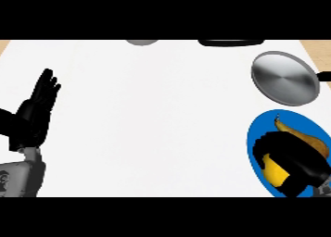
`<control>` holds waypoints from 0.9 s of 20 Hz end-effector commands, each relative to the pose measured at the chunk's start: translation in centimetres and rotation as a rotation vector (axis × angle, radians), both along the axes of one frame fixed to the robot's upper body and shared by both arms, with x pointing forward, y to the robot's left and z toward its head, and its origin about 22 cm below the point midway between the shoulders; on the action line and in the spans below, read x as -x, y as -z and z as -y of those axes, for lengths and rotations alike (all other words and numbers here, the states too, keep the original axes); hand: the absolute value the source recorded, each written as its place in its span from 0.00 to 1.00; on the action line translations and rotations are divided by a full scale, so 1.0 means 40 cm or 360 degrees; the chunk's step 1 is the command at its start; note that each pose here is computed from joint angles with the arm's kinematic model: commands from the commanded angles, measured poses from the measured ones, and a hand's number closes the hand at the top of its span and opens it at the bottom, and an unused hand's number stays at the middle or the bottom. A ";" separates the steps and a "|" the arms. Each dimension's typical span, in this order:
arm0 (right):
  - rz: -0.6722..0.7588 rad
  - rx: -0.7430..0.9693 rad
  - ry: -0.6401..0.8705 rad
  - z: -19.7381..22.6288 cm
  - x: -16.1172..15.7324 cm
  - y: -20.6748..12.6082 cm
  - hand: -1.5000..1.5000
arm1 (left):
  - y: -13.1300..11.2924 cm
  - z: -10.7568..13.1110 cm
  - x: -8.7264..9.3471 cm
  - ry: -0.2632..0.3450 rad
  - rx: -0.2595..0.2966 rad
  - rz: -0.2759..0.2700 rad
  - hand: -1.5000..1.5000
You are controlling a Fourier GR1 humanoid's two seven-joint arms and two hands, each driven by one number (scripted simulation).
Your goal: Pick the lemon from the plate and place it in the pan
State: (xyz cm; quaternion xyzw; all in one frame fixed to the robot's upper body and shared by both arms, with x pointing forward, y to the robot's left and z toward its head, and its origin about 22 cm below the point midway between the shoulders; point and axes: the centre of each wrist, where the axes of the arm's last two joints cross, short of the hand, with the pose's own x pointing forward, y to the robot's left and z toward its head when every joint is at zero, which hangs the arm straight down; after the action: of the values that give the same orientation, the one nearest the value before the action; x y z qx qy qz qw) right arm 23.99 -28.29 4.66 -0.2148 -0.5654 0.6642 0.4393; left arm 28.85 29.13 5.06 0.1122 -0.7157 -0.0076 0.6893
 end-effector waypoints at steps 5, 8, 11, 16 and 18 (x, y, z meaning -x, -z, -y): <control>0.0435 -0.0445 0.0341 -0.061 0.111 -0.184 1.00 | -0.013 -0.004 0.021 0.0047 0.0000 0.0006 0.50; 0.0544 -0.0557 0.0463 -0.058 0.131 -0.241 1.00 | 0.002 -0.010 0.006 0.0042 0.0001 0.0016 0.50; 0.0531 -0.0668 0.0560 -0.025 0.073 -0.286 1.00 | 0.005 0.045 -0.010 0.0074 0.0013 0.0008 0.50; 0.0409 -0.1062 0.0696 0.018 -0.013 -0.280 1.00 | 0.014 0.022 -0.026 0.0087 0.0014 0.0006 0.50; 0.0460 -0.1125 0.0776 0.093 -0.054 -0.304 1.00 | 0.017 0.013 -0.019 0.0086 0.0007 0.0018 0.50</control>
State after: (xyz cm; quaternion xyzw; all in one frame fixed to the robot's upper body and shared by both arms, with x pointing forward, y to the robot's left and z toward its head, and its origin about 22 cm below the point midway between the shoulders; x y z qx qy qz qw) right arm 24.23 -29.09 15.91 -0.2904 -0.7292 0.3335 0.5222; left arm 29.41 27.85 4.61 0.0910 -0.7204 -0.0216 0.6873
